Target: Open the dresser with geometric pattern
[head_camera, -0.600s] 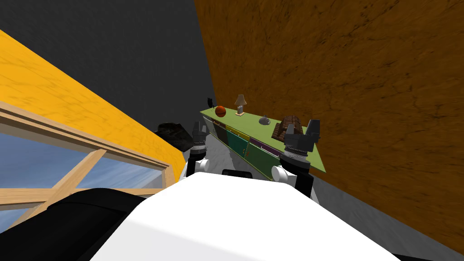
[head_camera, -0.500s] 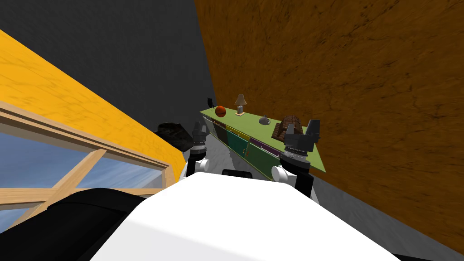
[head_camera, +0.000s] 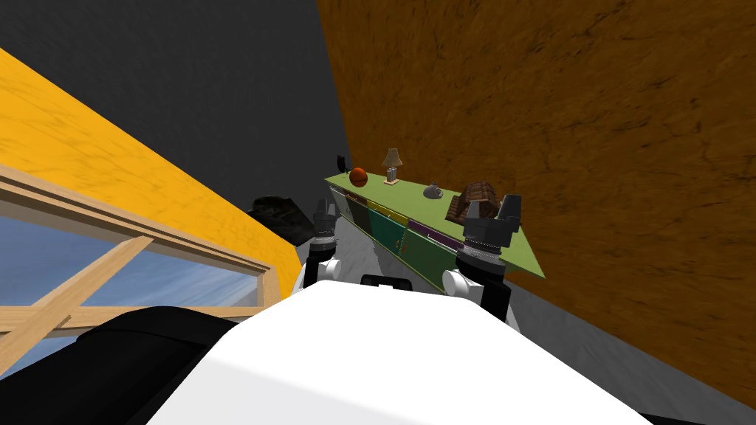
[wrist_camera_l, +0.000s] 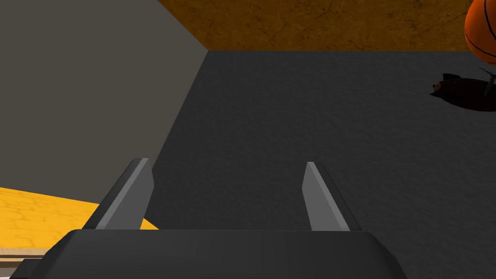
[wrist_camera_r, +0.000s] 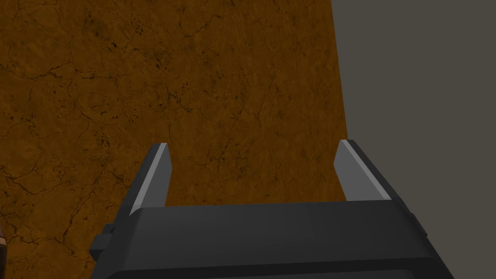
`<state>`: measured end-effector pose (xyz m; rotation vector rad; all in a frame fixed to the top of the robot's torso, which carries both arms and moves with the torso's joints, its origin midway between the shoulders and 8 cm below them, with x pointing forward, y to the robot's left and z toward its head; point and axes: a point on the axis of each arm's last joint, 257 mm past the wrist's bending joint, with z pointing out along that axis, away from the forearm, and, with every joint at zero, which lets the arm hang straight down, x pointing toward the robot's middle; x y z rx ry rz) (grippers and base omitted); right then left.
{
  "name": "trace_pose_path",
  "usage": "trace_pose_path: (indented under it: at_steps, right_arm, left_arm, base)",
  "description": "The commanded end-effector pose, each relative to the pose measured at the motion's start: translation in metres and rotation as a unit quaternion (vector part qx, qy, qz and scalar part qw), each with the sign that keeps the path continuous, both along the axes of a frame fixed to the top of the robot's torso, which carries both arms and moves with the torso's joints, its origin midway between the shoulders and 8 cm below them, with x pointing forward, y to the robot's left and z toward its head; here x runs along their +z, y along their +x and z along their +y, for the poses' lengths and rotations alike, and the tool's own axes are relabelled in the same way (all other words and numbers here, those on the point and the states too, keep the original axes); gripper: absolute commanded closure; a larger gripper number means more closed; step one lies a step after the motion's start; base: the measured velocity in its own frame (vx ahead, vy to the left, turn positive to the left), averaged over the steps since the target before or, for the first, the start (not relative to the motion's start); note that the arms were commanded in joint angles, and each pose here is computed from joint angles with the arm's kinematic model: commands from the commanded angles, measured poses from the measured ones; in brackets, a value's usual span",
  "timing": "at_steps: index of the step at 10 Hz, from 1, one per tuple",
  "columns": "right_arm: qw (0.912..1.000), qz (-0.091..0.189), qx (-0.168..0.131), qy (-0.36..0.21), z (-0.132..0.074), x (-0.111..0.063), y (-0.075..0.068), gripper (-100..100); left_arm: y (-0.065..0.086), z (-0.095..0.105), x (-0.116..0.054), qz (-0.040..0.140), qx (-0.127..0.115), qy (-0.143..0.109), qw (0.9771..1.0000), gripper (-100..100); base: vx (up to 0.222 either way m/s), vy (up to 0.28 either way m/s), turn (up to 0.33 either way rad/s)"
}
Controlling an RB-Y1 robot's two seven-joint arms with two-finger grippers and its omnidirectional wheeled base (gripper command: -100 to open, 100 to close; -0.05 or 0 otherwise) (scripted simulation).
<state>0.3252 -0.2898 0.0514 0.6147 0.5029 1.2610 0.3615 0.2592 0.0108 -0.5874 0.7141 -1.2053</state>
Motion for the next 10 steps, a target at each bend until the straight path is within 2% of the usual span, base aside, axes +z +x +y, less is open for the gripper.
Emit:
trace_pose_path:
  at_steps: [1,3,4,6,9,10]
  right_arm:
    - [1.0,0.0,0.0,0.0,0.0,0.0,0.0,0]
    - [1.0,0.0,0.0,0.0,0.0,0.0,0.0,0]
    - [1.0,0.0,0.0,0.0,0.0,0.0,0.0,0]
    - [1.0,0.0,0.0,0.0,0.0,0.0,0.0,0]
    - [1.0,0.0,0.0,0.0,0.0,0.0,0.0,0]
    - [1.0,0.0,0.0,0.0,0.0,0.0,0.0,0]
  left_arm:
    - [0.0,0.0,0.0,0.0,0.0,0.0,1.0,0]
    - [0.0,0.0,0.0,0.0,0.0,0.0,1.0,0]
    - [0.005,-0.005,-0.007,0.01,-0.009,0.016,0.9998,-100]
    - [0.014,-0.012,-0.021,0.029,-0.018,0.031,0.9989,-100]
    - [0.037,-0.026,-0.058,0.075,-0.032,0.048,0.9955,-100]
    - [0.041,-0.028,-0.064,0.083,-0.034,0.05,0.9947,-100]
  base:
    - [0.0,0.0,0.0]
    - [0.0,0.0,0.0]
    - [0.018,-0.005,-0.052]
    - [0.036,-0.016,-0.084]
    - [0.063,-0.028,-0.144]
    - [0.067,-0.025,-0.078]
